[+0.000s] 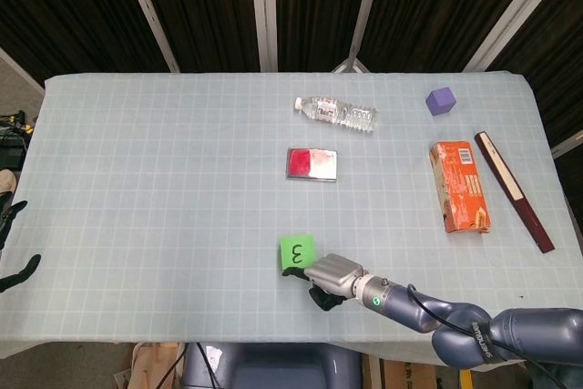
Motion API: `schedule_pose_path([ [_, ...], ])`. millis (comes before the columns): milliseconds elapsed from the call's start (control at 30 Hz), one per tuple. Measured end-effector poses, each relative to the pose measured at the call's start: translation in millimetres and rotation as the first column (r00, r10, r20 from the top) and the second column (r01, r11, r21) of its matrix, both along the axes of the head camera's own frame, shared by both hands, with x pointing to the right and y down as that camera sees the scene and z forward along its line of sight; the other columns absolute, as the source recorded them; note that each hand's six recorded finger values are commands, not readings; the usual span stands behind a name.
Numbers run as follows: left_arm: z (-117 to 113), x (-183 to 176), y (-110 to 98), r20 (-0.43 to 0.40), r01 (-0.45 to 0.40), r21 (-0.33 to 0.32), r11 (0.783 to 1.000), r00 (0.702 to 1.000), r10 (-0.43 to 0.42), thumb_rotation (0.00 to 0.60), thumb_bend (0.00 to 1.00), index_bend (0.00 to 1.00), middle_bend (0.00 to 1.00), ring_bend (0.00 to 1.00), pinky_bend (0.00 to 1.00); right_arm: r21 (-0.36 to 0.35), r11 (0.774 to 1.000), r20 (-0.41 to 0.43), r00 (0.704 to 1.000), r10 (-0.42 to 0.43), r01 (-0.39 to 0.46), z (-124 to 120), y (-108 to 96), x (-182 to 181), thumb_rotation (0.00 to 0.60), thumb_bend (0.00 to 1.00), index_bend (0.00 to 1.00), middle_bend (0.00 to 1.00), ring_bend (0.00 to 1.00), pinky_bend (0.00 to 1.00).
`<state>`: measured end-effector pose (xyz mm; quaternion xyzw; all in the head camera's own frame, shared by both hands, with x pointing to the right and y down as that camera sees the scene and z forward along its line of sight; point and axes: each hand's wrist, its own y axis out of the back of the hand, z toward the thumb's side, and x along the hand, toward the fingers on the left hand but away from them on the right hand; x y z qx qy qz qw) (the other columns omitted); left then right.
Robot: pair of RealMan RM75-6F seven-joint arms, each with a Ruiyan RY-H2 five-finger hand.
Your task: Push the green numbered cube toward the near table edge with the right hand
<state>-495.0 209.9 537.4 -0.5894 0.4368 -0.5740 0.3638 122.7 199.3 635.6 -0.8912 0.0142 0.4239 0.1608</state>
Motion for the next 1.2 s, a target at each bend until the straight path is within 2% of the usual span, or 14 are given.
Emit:
schedule_pose_path([
  [467,-3,-2,0,-0.001,0.005,0.008,1.000,1.000,-0.005,0.600,0.35,0.13,0.00,0.00,0.03,0.024,1.000,0.004,1.000,0.013,-0.013,5,-6,-10,0.600,0.80,0.07,0.86,0.81,0.68],
  [867,-4,-4,-1,-0.009,0.011,0.009,1.000,1.000,-0.011,0.600,0.35,0.13,0.00,0.00,0.03,0.016,1.000,-0.003,1.000,0.010,-0.010,6,-3,-18,0.600,0.80,0.07,0.86,0.81,0.68],
  [1067,-2,-4,-2,-0.015,0.011,0.003,1.000,1.000,-0.011,0.600,0.35,0.13,0.00,0.00,0.03,-0.005,0.999,0.007,0.999,0.044,-0.044,-12,-6,-10,0.600,0.80,0.08,0.86,0.81,0.68],
  [1200,-2,-3,-2,-0.015,0.011,0.006,1.000,1.000,-0.011,0.600,0.35,0.13,0.00,0.00,0.03,-0.052,0.991,0.036,0.992,0.122,-0.120,-32,-12,-1,0.600,0.80,0.10,0.86,0.81,0.68],
])
